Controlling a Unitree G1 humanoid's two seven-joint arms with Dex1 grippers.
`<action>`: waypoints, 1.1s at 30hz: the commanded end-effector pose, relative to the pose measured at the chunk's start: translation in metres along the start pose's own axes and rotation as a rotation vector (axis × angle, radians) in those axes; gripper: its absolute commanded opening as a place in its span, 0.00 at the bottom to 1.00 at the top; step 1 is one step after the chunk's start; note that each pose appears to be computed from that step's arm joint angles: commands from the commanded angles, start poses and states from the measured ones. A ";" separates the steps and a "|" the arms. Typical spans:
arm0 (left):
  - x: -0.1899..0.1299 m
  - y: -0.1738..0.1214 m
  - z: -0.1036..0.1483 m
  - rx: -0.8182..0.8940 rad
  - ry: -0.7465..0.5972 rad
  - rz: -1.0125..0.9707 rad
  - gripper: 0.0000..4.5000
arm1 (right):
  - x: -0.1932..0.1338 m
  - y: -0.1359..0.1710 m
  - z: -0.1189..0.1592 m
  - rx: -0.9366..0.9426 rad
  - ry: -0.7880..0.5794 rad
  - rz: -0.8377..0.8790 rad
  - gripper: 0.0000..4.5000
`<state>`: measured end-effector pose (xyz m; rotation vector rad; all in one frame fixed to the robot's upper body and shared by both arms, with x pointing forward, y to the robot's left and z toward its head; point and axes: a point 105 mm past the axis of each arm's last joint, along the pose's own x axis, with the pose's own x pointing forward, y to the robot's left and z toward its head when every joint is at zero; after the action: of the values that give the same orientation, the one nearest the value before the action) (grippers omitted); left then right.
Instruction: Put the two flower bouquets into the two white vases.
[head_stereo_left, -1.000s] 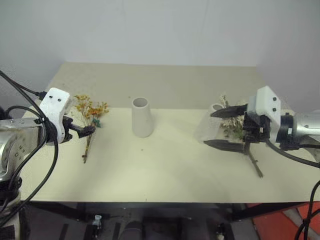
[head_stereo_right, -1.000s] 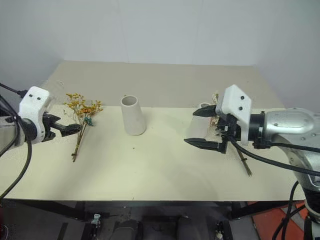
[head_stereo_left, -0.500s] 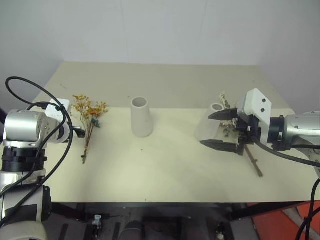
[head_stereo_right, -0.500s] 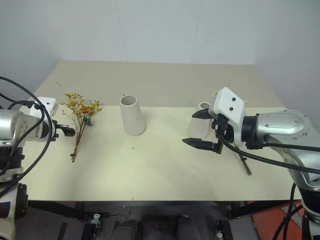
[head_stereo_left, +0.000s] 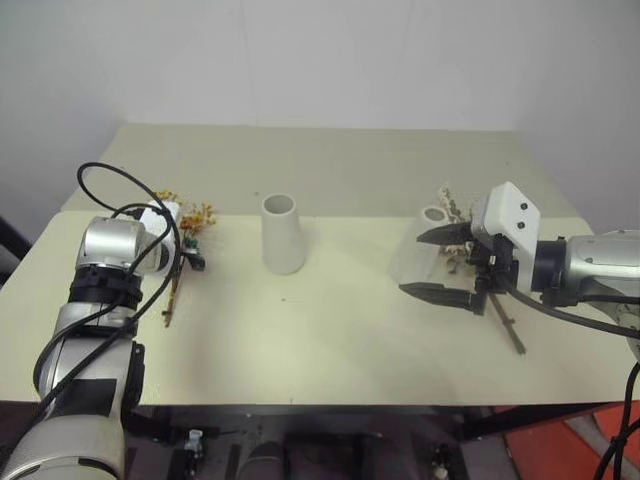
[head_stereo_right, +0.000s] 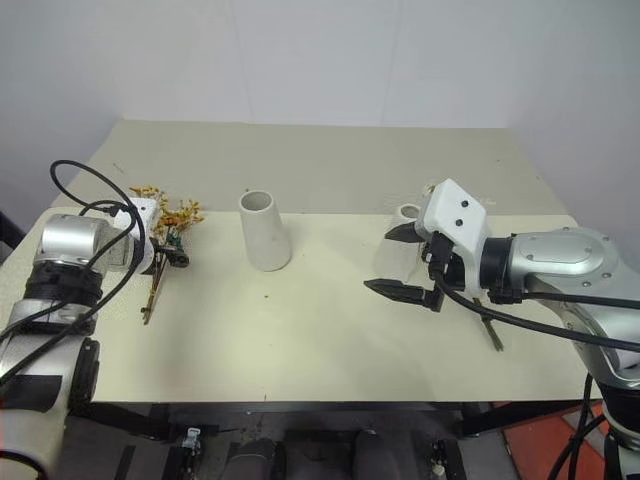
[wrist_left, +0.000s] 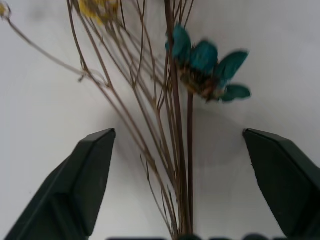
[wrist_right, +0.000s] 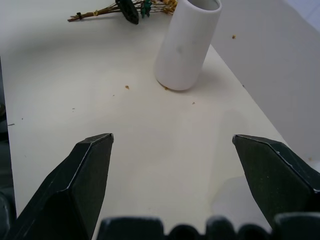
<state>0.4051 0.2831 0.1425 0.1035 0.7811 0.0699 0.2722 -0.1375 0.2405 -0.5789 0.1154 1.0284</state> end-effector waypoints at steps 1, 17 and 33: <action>-0.004 0.004 0.013 0.025 -0.040 0.024 0.67 | -0.008 -0.004 0.009 -0.039 -0.015 -0.045 1.00; -0.017 0.017 0.038 0.009 -0.187 0.110 0.00 | -0.006 -0.001 0.007 -0.028 -0.021 -0.033 1.00; -0.162 -0.028 0.204 -0.266 -1.318 -0.231 0.00 | -0.011 -0.007 0.012 -0.042 -0.034 -0.106 1.00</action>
<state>0.4382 0.2320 0.3919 -0.1577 -0.4846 -0.0283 0.2732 -0.1405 0.2432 -0.5802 0.0942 0.9805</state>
